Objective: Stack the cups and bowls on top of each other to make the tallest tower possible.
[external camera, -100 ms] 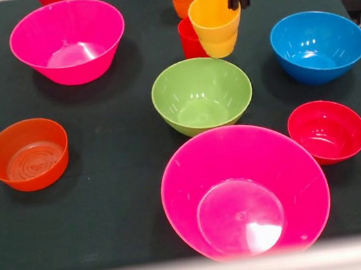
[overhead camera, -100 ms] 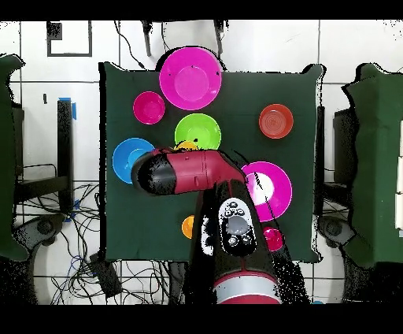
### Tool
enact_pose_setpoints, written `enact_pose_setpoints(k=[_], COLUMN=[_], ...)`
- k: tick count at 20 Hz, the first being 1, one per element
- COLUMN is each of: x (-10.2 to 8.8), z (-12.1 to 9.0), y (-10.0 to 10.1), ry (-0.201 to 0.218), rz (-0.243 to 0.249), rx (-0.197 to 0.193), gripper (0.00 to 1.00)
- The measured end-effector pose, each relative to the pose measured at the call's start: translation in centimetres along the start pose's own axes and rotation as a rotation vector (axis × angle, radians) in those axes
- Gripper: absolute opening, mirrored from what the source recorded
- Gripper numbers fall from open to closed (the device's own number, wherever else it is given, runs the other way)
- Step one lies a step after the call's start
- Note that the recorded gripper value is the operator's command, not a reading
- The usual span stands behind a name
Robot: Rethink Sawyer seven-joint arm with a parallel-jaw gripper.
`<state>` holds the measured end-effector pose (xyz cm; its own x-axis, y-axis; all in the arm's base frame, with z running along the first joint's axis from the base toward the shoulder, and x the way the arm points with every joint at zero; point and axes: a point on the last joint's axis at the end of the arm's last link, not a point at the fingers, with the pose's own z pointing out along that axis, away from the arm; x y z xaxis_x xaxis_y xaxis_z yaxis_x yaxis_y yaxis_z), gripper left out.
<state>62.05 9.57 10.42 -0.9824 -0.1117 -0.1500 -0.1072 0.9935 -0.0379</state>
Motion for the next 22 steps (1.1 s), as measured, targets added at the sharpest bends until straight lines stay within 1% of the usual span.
enact_pose_setpoints(k=[5, 6, 11, 15, 19, 22], x=[-0.5, -0.7, -0.9, -0.7, -0.5, -0.1], z=[0.6, 0.7, 0.9, 1.1, 1.3, 2.0], y=[-0.4, -0.7, -1.8, -2.7, -3.1, -3.3], ry=[-0.025, -0.04, -0.073, -0.093, -0.11, -0.122], rz=[0.007, 0.012, 0.012, -0.007, -0.032, -0.052], rx=[0.0, 0.001, 0.01, 0.031, 0.046, 0.053], gripper=[0.0, 0.0, 0.0, 0.0, 0.0, 0.0])
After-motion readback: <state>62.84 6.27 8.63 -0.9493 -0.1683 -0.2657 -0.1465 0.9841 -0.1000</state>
